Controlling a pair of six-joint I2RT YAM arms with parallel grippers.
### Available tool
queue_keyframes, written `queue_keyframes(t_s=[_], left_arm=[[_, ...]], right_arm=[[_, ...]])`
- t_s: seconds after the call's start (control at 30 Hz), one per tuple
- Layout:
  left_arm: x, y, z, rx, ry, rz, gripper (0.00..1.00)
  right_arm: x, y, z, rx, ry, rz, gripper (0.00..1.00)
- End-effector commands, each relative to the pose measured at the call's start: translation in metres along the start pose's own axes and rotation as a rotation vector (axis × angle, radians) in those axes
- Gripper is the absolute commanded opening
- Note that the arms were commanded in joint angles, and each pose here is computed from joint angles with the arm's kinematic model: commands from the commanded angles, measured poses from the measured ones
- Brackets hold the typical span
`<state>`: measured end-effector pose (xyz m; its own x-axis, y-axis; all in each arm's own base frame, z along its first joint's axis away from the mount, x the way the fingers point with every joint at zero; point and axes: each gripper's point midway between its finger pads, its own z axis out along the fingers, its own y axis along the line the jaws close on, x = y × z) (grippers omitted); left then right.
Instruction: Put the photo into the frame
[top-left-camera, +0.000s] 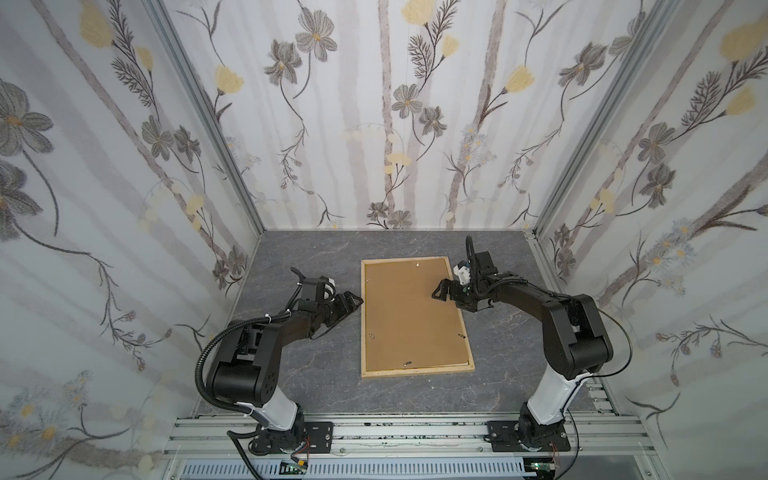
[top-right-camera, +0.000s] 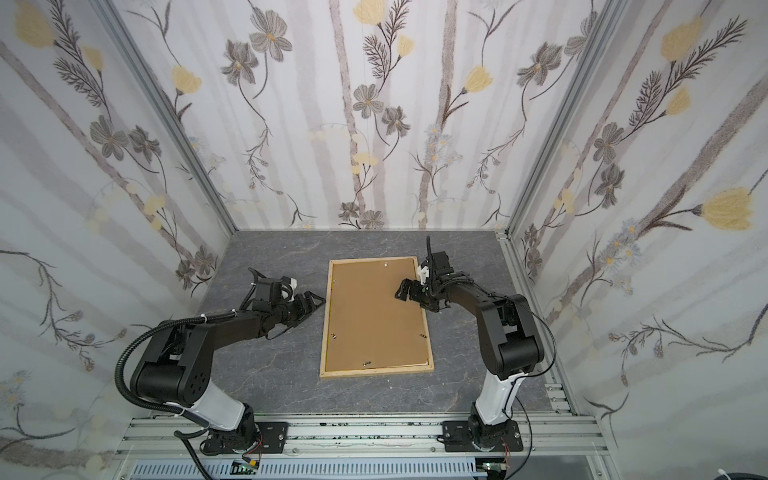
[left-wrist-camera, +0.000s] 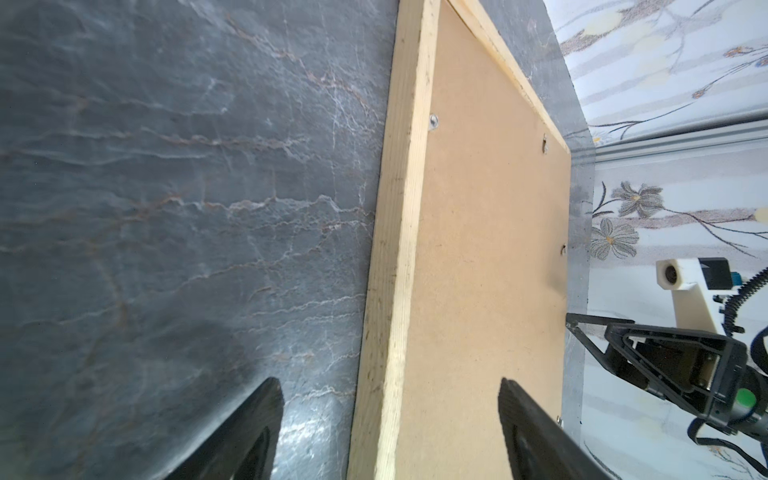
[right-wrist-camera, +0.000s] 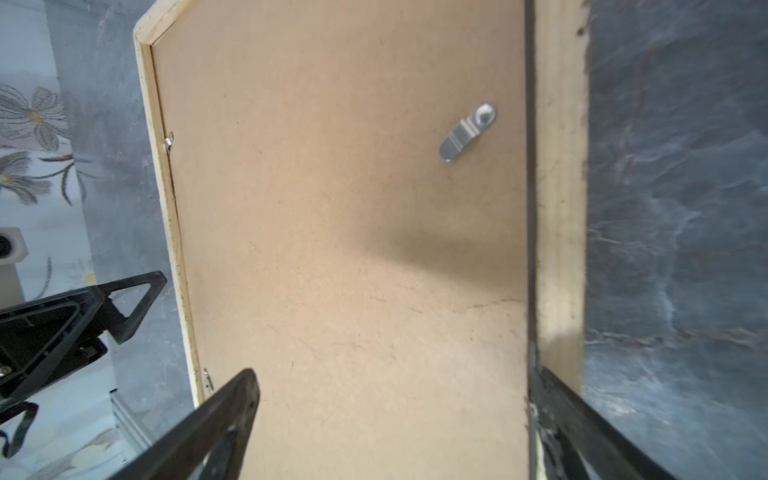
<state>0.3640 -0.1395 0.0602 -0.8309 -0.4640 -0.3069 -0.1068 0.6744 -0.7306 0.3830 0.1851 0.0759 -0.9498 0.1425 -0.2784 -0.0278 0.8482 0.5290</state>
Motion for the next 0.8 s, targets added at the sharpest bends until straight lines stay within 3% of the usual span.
queue_keyframes(t_s=[0.0,0.13,0.37,0.77], left_arm=[[-0.001,0.001,-0.002,-0.007,-0.008,0.012,0.81],[-0.001,0.001,-0.003,-0.009,-0.010,0.012,0.81],[-0.002,0.009,-0.006,-0.057,-0.022,0.024,0.81],[0.010,0.012,0.009,-0.068,0.006,0.023,0.79]], right_arm=[[0.002,-0.003,-0.006,0.060,0.008,-0.041,1.00],[0.002,-0.008,-0.008,0.134,0.000,-0.061,1.00],[0.012,0.012,-0.032,0.115,-0.020,-0.114,1.00],[0.089,-0.009,-0.044,0.129,0.086,-0.117,1.00]])
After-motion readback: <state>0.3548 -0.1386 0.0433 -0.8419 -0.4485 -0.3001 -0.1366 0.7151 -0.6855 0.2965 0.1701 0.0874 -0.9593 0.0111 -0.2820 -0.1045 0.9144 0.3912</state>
